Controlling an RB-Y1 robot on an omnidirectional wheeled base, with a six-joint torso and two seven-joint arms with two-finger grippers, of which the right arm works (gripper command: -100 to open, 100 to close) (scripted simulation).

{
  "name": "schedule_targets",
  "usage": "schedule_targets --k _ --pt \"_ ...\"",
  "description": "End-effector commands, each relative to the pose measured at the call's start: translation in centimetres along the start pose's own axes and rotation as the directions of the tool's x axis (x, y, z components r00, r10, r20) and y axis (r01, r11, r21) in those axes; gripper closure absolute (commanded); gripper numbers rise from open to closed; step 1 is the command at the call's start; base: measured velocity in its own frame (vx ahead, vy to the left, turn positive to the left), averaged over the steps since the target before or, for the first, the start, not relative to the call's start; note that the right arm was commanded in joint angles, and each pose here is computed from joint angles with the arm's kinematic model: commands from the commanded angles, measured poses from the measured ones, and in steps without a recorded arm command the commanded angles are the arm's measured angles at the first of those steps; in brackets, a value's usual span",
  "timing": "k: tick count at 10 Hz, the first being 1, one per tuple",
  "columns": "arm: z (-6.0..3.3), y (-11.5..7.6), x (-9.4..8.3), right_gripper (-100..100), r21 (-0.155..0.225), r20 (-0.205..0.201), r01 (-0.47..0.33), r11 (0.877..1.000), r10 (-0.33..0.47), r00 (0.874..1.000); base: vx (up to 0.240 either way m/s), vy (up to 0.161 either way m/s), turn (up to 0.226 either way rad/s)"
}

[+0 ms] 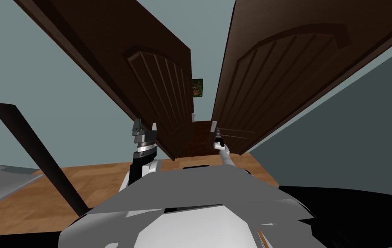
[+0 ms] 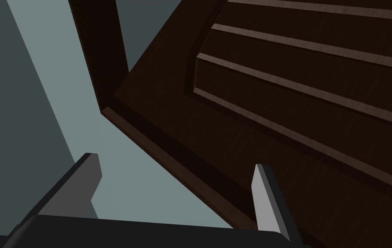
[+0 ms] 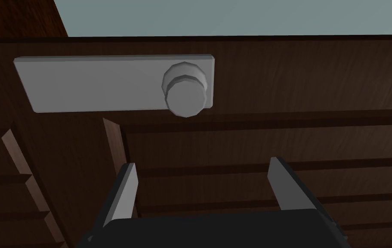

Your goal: Push the door open

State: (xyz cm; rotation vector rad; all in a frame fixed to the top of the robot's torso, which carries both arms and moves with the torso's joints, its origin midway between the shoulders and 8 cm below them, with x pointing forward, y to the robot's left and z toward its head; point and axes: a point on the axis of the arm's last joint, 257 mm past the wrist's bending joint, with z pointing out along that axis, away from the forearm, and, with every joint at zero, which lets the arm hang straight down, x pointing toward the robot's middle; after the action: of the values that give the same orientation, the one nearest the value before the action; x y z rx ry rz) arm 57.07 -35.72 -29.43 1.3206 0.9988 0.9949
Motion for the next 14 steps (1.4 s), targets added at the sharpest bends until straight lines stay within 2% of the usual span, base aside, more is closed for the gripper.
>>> schedule_targets --k 1,2,5,10,11,14 --pt "0.00 0.0 0.0 -100 0.000 0.000 0.000 1.000 0.000 1.000 -0.074 0.055 -0.012" --pt "0.14 0.2 -0.9 -100 -0.006 0.008 0.014 1.000 -0.014 1.000 0.081 -0.014 0.029" --pt "0.21 0.3 -1.7 -100 -0.012 0.016 0.023 1.000 -0.022 1.000 0.190 -0.051 0.020" --pt "-0.11 0.0 -1.6 -100 -0.011 0.020 0.011 1.000 -0.011 1.000 0.184 -0.058 0.023" --pt "-0.11 0.0 -1.6 100 -0.011 0.020 0.011 1.000 -0.011 1.000 -0.009 0.003 -0.005" --pt "-0.11 0.0 -1.6 100 -0.011 0.020 0.011 1.000 -0.011 1.000 -0.025 0.007 0.000"
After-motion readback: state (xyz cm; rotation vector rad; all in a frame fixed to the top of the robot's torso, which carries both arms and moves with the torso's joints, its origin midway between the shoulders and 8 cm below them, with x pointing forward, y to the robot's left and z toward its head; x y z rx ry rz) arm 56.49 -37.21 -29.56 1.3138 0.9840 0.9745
